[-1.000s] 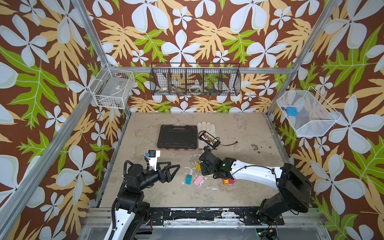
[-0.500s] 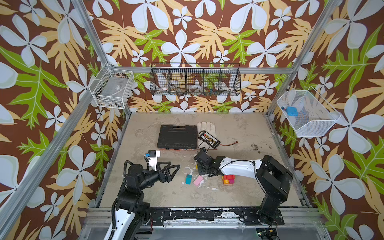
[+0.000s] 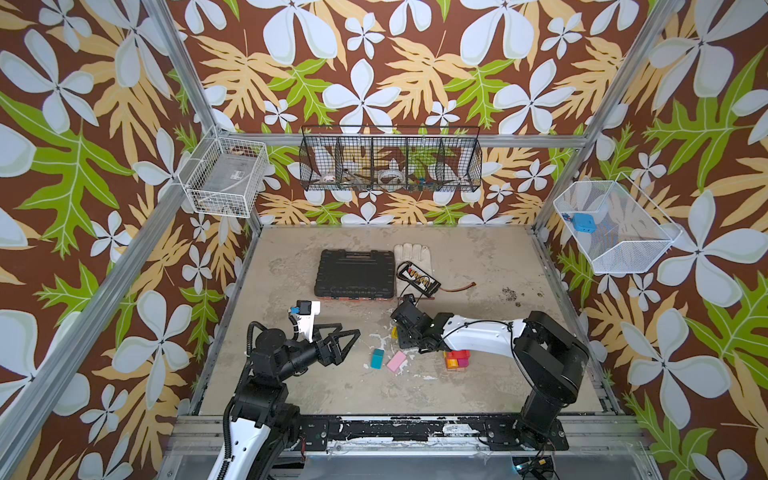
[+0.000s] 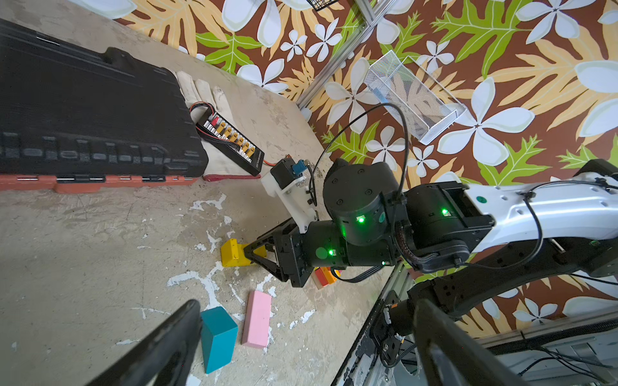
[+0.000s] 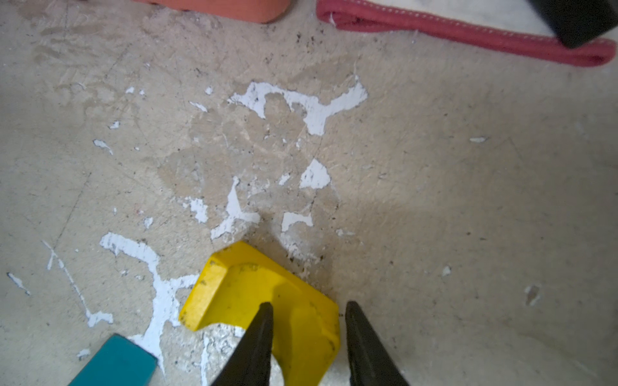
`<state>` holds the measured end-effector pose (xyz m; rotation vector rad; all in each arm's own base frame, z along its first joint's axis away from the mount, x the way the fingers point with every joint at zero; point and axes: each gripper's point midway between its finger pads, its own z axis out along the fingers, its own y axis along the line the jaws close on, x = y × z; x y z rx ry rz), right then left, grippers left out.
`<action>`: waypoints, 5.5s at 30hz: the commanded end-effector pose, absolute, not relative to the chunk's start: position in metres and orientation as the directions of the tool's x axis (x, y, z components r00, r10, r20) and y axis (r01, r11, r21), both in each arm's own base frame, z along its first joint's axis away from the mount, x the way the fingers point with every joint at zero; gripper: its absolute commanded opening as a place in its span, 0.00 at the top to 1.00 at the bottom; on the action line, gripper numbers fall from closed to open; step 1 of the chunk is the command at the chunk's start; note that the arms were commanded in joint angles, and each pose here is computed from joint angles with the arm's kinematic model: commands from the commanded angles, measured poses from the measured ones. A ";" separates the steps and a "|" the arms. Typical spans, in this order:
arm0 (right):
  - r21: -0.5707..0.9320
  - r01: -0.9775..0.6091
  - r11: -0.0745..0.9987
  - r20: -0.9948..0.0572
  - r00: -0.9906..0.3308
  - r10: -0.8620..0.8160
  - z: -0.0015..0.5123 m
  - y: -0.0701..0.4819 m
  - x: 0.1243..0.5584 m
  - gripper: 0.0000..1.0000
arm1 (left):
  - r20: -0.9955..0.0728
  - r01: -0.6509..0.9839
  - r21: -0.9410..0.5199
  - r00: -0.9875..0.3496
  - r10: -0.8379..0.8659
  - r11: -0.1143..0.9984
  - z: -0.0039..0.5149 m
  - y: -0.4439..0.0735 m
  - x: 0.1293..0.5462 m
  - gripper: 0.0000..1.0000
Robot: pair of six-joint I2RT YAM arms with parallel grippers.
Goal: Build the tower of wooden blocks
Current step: 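Close the right gripper on the yellow arch block and lift it, then carry the yellow arch block over the stack with the right gripper, then lower the yellow arch block onto the top of the stack, then open the right gripper and raise it off the yellow arch block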
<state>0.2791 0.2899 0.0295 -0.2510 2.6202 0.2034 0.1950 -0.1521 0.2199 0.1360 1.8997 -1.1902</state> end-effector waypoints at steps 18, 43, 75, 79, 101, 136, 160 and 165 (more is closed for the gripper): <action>0.118 -0.268 0.956 -0.537 -0.827 -0.165 0.066 0.279 0.269 1.00 | -0.720 0.512 -0.678 -0.609 -0.333 0.527 0.225 -0.153 0.195 0.00; -0.029 -0.319 0.947 -0.685 -0.684 -0.251 0.151 0.181 0.240 1.00 | -0.722 0.520 -0.677 -0.608 -0.332 0.521 0.226 -0.154 0.194 0.00; 0.059 -0.165 0.984 -0.718 -0.692 -0.073 0.146 0.147 0.225 1.00 | -0.700 0.533 -0.698 -0.648 -0.300 0.477 0.222 -0.163 0.189 0.00; 0.104 -0.134 0.986 -0.696 -0.717 -0.024 0.141 0.142 0.216 1.00 | -0.697 0.537 -0.701 -0.655 -0.291 0.470 0.221 -0.166 0.187 0.00; 0.151 -0.088 0.985 -0.668 -0.743 0.036 0.129 0.136 0.207 1.00 | -0.706 0.547 -0.694 -0.645 -0.293 0.468 0.223 -0.166 0.185 0.00; 0.131 -0.056 0.990 -0.667 -0.744 0.046 0.119 0.130 0.208 0.87 | -0.706 0.548 -0.695 -0.644 -0.295 0.466 0.223 -0.166 0.185 0.00; 0.143 -0.050 0.989 -0.664 -0.745 0.058 0.116 0.132 0.209 0.81 | -0.708 0.552 -0.693 -0.641 -0.296 0.464 0.224 -0.166 0.184 0.00; 0.148 -0.042 0.988 -0.682 -0.728 0.071 0.128 0.130 0.211 0.77 | -0.708 0.551 -0.693 -0.641 -0.296 0.464 0.224 -0.166 0.184 0.00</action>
